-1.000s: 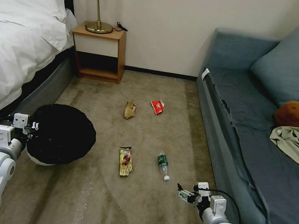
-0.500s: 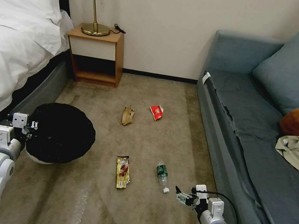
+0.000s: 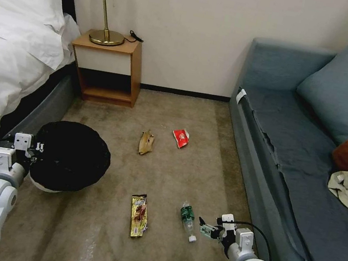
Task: Pick up the trash bin, then pick up the garbage on the floor and place it into the trash bin.
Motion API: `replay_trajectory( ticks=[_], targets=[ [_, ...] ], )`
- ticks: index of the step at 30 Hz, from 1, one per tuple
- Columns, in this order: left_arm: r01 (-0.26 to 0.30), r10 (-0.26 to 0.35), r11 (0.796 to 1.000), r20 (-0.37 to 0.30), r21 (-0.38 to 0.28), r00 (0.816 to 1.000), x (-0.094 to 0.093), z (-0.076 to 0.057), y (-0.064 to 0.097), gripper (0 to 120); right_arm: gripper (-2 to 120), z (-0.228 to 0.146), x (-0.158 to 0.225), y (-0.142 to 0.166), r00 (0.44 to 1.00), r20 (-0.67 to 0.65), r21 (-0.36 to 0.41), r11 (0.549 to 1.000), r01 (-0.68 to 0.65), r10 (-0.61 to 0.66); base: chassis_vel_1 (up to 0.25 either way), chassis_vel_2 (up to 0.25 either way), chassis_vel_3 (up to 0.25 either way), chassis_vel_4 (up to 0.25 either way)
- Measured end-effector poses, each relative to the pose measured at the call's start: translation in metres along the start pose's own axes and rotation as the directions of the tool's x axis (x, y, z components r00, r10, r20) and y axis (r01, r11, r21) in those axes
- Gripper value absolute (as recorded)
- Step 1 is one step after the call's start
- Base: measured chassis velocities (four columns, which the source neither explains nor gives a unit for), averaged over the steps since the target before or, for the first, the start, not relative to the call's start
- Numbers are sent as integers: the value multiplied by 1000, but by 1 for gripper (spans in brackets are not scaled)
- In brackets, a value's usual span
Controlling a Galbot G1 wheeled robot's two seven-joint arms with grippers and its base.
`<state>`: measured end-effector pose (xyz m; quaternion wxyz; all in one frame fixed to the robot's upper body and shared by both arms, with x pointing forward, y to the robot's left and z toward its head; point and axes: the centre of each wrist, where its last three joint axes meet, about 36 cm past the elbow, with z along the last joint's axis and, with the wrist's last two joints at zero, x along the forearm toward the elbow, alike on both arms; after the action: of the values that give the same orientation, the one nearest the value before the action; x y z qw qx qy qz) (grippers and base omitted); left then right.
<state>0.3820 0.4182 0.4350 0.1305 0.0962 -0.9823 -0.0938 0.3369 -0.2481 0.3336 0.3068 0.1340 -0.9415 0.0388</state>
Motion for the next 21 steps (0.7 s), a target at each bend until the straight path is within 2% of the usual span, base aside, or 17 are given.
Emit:
replay_trajectory(
  ticks=[7,21],
  targets=[
    [15,-15,1000,-1,-1,1000,7,4,2,5,100,-9,-15,-6,999,-18,22,999,42,-41,-78,85,79,-84],
    [32,-32,999,-3,2,999,21,12,-10,5,100,-37,-57,-29,993,-97,107,991,84,-74,0,0,0,0]
  ],
)
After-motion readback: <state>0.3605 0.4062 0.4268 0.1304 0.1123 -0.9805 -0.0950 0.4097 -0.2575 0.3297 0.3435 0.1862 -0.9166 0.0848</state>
